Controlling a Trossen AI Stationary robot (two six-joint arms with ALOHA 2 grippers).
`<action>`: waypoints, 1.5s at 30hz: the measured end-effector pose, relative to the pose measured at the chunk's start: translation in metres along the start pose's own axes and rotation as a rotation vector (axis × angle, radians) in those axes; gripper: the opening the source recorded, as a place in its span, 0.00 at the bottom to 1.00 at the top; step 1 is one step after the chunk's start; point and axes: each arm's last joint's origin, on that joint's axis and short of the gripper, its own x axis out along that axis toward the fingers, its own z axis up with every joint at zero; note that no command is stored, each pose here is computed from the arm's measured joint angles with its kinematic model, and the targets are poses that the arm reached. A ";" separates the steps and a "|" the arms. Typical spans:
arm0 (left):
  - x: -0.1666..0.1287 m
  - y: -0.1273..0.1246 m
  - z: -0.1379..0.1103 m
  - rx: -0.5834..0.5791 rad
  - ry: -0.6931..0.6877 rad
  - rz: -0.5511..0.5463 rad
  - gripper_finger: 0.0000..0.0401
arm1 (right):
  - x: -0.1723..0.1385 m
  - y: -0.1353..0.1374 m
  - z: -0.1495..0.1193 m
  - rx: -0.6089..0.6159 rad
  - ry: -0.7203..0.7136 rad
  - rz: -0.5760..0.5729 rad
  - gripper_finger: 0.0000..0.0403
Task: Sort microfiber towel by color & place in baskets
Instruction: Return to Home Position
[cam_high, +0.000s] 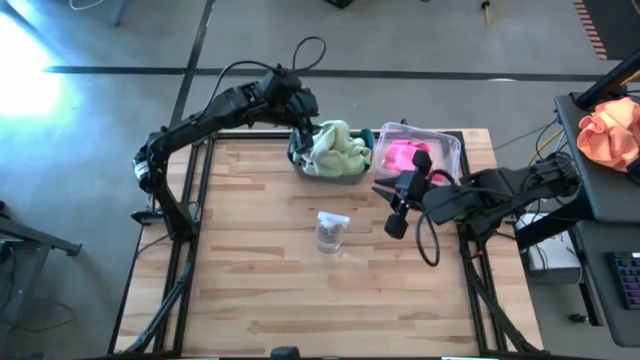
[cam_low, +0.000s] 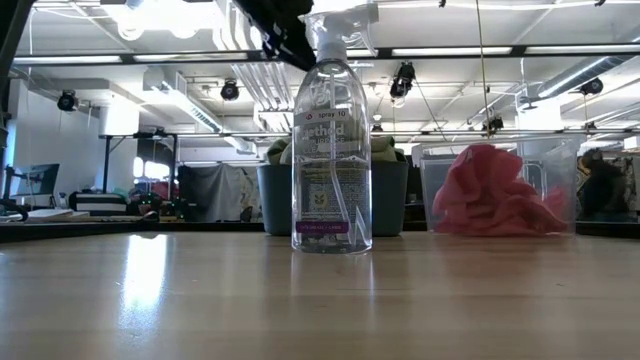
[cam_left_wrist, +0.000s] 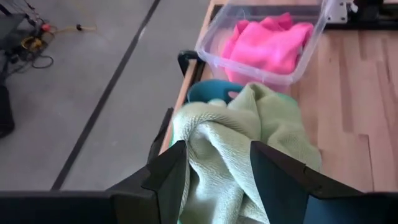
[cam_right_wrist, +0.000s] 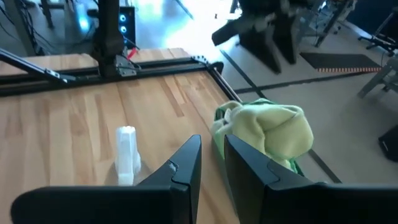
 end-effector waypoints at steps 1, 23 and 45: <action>-0.002 0.000 0.002 0.001 -0.008 0.005 0.41 | 0.001 0.000 -0.001 0.002 0.008 -0.003 0.16; -0.070 0.002 0.015 -0.266 0.168 0.257 0.40 | 0.003 0.002 -0.004 -0.003 0.029 -0.018 0.16; -0.021 -0.068 -0.014 -0.088 0.356 -0.248 0.40 | 0.003 0.002 -0.004 0.036 0.029 -0.019 0.16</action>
